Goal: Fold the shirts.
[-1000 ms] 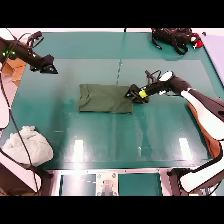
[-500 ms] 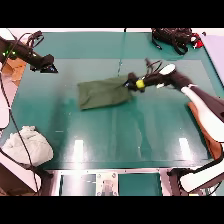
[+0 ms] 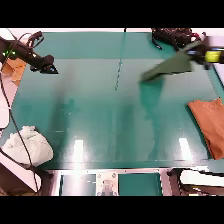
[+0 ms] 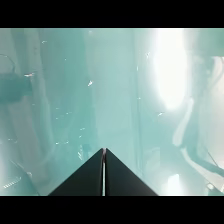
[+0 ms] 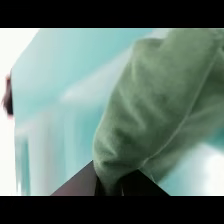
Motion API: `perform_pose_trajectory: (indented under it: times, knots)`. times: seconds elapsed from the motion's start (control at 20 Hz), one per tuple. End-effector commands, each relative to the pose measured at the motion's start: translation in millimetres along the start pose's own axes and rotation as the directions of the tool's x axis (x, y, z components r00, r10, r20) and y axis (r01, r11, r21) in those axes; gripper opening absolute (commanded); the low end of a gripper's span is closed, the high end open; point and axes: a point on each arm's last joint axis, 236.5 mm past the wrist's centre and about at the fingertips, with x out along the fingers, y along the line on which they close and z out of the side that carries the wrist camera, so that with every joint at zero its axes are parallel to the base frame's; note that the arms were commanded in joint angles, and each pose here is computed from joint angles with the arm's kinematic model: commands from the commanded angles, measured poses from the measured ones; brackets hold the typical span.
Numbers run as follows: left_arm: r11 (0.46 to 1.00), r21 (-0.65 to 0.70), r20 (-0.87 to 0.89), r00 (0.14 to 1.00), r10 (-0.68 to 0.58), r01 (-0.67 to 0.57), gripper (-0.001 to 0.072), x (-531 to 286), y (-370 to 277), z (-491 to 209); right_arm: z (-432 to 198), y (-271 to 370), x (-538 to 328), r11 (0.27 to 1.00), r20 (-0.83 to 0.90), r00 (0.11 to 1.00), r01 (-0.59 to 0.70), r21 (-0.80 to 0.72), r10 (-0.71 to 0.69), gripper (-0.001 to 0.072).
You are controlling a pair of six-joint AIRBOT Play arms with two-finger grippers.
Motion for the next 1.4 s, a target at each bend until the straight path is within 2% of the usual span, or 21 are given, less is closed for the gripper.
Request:
perform_pose_trajectory:
  times: [0.0,0.25,0.6,0.75,0.9,0.95,1.05,1.15,1.25,1.35]
  knots:
    - [1.000,0.000,-0.001,1.000,0.000,0.000,0.0020,-0.4,0.1,-0.4,42.6,-55.9,-88.1,0.993,0.135,0.987,0.078,0.088,-0.089,0.0025]
    - [1.000,-0.001,-0.002,1.000,0.000,0.000,0.0020,-0.4,0.1,-0.5,45.4,-109.1,-165.1,0.970,0.170,0.968,0.151,0.189,-0.183,0.0025]
    - [1.000,-0.001,-0.018,1.000,-0.003,0.003,0.0020,-0.4,-0.7,-4.4,21.1,-148.6,-237.2,0.890,0.183,0.890,0.359,0.282,-0.417,0.0025]
    - [1.000,-0.001,-0.018,1.000,-0.003,0.003,0.0020,-0.3,-0.6,-4.5,4.2,-159.7,-240.6,0.865,0.116,0.885,0.402,0.300,-0.452,0.0025]
    - [1.000,-0.001,-0.021,1.000,-0.004,0.004,0.0020,-0.3,-0.8,-5.2,-28.0,-188.2,-250.6,0.785,-0.018,0.832,0.530,0.321,-0.555,0.0025]
    - [1.000,-0.001,-0.026,1.000,-0.005,0.005,0.0020,-0.3,-1.0,-6.3,-27.2,-187.7,-250.2,0.787,-0.015,0.833,0.528,0.321,-0.553,0.0025]
    - [1.000,-0.001,-0.027,1.000,-0.006,0.005,0.0020,-0.3,-1.1,-6.5,-0.6,-164.7,-241.4,0.854,0.096,0.878,0.422,0.304,-0.469,0.0025]
    - [1.000,-0.001,-0.027,1.000,-0.005,0.005,0.0020,-0.5,-1.1,-6.5,49.4,-116.8,-234.2,0.944,0.304,0.910,0.208,0.256,-0.283,0.0025]
    - [1.000,-0.001,-0.028,1.000,-0.006,0.006,0.0020,-0.5,-1.2,-6.8,85.0,-86.3,-235.9,0.975,0.442,0.885,0.053,0.216,-0.146,0.0025]
    - [1.000,-0.002,-0.032,0.999,-0.006,0.006,0.0020,-0.4,-1.2,-7.7,95.9,-85.0,-228.7,0.980,0.453,0.887,-0.004,0.197,-0.087,0.0025]
